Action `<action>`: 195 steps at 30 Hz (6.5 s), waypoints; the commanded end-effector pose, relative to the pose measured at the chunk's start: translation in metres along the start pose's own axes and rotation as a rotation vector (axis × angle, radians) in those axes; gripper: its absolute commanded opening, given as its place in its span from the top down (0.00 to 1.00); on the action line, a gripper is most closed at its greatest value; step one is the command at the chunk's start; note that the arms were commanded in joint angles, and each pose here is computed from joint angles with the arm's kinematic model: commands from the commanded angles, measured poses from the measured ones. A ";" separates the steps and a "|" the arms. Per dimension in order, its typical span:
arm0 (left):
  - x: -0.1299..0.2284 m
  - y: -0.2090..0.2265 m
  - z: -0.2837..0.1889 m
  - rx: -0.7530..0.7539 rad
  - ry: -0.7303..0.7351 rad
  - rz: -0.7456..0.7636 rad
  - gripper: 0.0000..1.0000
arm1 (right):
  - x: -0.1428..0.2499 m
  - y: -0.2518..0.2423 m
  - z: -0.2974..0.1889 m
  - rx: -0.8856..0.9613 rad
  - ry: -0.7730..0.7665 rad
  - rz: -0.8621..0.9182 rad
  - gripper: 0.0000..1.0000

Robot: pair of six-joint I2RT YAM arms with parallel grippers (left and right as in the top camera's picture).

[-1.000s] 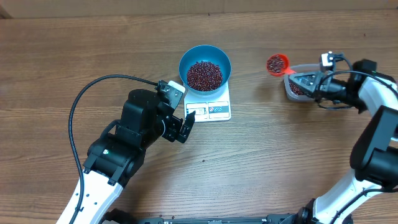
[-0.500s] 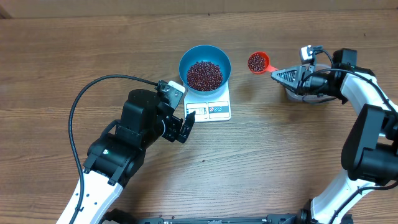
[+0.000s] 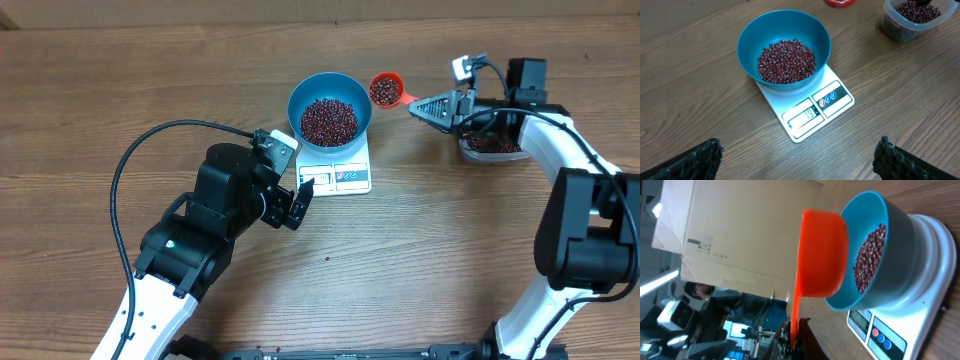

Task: Scoop item into bowl and weigh 150g on scale
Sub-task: 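Lift the filled red scoop and carry it left to the teal bowl, then tilt the red scoop over the teal bowl to pour the beans, then move the empty red scoop back right over the bean tub, then lower the red scoop into the beans in the tub, right gripper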

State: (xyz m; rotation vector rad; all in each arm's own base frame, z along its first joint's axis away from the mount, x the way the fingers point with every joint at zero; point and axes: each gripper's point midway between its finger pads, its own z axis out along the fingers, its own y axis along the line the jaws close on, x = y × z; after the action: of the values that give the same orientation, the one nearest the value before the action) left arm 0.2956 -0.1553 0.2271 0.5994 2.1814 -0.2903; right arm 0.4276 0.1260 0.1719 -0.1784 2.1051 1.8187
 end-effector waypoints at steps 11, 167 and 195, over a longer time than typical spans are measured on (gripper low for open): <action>-0.008 0.000 -0.002 0.004 -0.017 -0.010 0.00 | 0.008 -0.002 0.051 0.060 0.066 -0.018 0.96; -0.008 0.000 -0.002 0.004 -0.016 -0.010 0.01 | 0.002 -0.078 -0.174 1.537 -0.153 -0.058 0.96; -0.008 0.000 -0.002 0.004 -0.017 -0.010 0.00 | 0.013 -0.079 -0.189 1.632 0.107 -0.237 0.96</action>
State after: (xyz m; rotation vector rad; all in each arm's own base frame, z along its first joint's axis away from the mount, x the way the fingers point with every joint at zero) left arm 0.2957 -0.1553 0.2272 0.5993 2.1811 -0.2903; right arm 0.4051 -0.0672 0.1125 0.0034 2.7248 -0.3213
